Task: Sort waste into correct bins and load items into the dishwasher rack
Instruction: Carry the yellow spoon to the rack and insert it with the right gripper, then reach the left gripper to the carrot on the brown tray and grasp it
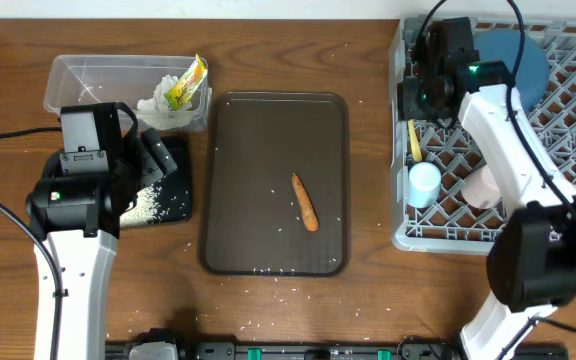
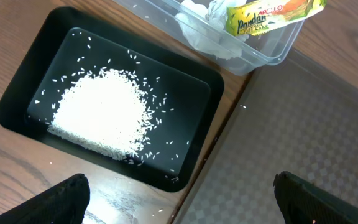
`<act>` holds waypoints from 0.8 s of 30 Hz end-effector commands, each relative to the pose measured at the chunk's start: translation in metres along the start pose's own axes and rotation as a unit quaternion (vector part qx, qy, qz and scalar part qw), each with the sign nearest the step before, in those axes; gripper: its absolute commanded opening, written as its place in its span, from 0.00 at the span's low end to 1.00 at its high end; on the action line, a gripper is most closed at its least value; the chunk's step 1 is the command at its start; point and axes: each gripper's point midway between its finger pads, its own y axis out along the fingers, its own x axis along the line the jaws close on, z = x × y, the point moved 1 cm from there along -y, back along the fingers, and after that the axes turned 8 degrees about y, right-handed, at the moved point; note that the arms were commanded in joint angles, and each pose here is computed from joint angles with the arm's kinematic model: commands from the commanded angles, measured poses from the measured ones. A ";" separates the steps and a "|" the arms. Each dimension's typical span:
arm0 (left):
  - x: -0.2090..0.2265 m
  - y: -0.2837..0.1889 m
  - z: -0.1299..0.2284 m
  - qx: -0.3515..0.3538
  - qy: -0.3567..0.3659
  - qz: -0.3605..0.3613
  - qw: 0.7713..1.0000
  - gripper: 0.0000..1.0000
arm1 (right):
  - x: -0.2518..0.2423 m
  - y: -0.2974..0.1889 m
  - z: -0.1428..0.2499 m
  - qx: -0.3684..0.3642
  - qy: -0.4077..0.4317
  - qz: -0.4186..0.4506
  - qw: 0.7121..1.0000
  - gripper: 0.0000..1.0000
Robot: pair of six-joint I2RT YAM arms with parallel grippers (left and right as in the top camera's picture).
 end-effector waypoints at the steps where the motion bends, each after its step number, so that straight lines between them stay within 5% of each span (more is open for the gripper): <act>1: 0.002 -0.002 -0.005 -0.006 -0.002 -0.005 1.000 0.97 | 0.032 -0.046 -0.003 -0.028 0.002 -0.058 0.998 0.64; 8: -0.018 0.000 -0.010 -0.012 -0.013 0.051 0.999 0.98 | 0.009 -0.086 0.002 -0.037 0.033 -0.047 0.998 0.70; 14: -0.098 0.028 0.017 0.055 0.041 0.174 0.982 0.98 | -0.031 -0.117 -0.003 -0.067 0.078 -0.030 0.994 0.82; 18: -0.156 0.062 0.060 0.117 0.093 0.179 0.972 0.98 | -0.047 -0.122 -0.001 -0.066 0.098 -0.020 0.993 0.84; 24: -0.187 0.114 0.115 0.146 0.144 0.082 0.975 0.99 | -0.053 -0.121 0.004 -0.055 0.106 -0.012 0.993 0.85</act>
